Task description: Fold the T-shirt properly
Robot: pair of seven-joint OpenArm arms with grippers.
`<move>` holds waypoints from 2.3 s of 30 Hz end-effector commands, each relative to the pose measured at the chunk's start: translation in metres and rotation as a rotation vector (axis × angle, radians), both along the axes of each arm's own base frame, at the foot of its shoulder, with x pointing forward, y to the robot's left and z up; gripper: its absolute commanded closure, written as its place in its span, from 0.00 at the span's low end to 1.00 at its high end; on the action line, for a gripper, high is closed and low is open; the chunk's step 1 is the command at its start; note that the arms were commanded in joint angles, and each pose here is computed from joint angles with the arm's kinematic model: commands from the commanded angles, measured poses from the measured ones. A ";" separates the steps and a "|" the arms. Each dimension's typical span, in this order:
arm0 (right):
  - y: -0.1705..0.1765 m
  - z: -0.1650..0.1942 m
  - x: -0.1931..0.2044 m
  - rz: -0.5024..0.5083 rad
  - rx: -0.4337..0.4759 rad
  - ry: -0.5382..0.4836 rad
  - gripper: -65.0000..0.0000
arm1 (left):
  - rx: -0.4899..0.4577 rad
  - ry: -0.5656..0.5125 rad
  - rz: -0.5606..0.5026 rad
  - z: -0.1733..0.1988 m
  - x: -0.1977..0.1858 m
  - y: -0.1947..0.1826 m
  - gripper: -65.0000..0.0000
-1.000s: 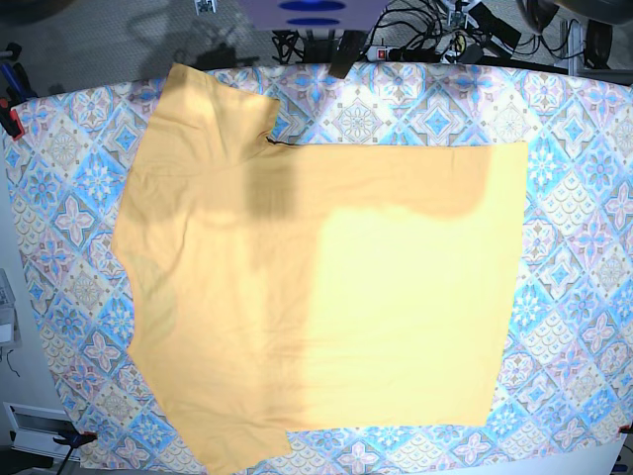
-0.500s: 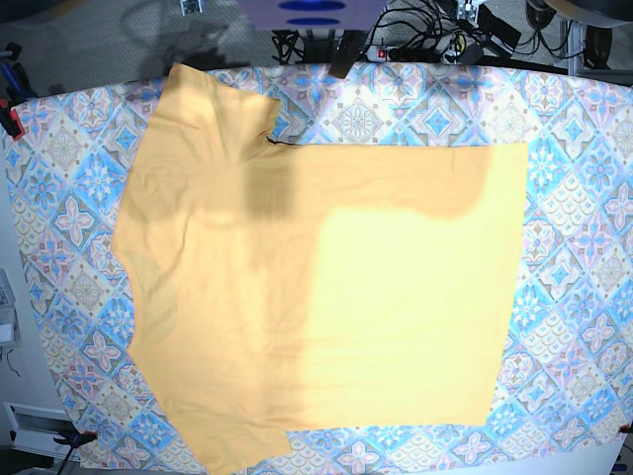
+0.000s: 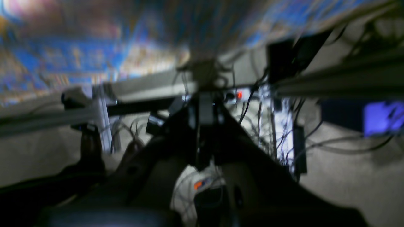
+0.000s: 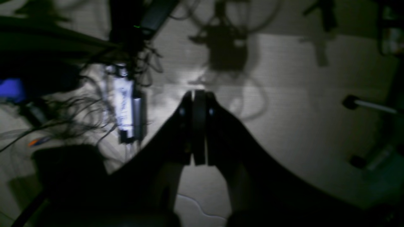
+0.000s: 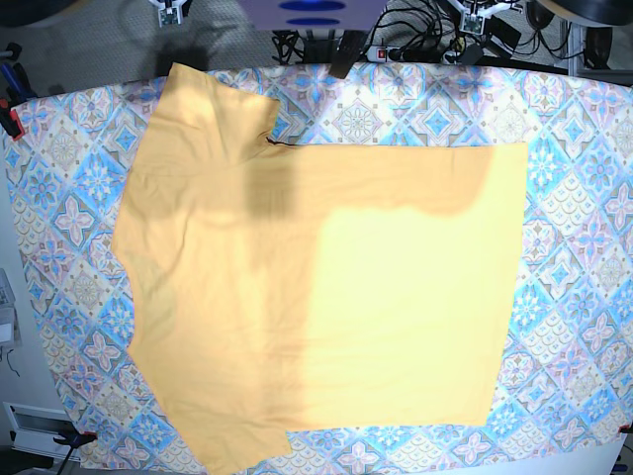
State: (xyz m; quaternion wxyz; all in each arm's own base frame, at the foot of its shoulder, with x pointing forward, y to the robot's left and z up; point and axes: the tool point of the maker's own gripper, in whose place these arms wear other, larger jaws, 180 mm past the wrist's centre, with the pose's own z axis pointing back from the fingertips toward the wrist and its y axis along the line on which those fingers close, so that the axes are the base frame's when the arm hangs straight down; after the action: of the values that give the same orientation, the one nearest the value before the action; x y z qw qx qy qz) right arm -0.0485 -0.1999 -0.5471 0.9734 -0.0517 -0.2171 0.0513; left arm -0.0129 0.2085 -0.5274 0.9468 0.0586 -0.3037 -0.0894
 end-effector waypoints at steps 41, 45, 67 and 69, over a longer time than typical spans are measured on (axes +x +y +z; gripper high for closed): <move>0.017 0.099 0.110 0.390 -0.227 -0.289 1.00 | 0.132 -0.406 -0.067 0.123 0.141 0.016 1.00; 0.016 0.100 0.114 0.385 -0.234 -0.289 1.00 | -0.032 -0.428 0.119 0.123 0.141 0.019 1.00; 0.013 0.106 0.136 0.369 -0.256 -0.315 1.00 | -0.767 -0.321 0.688 0.117 0.180 0.028 0.68; 0.013 0.106 0.136 0.369 -0.256 -0.315 1.00 | -0.806 -0.324 0.745 0.117 0.180 0.033 0.65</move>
State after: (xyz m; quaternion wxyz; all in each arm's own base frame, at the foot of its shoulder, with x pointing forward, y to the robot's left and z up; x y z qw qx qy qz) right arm 0.0858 -0.1857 -0.4470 0.8925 -0.1375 -0.3529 0.2451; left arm 0.1648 0.2385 -0.4167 0.8077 -0.1902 -0.4020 0.3871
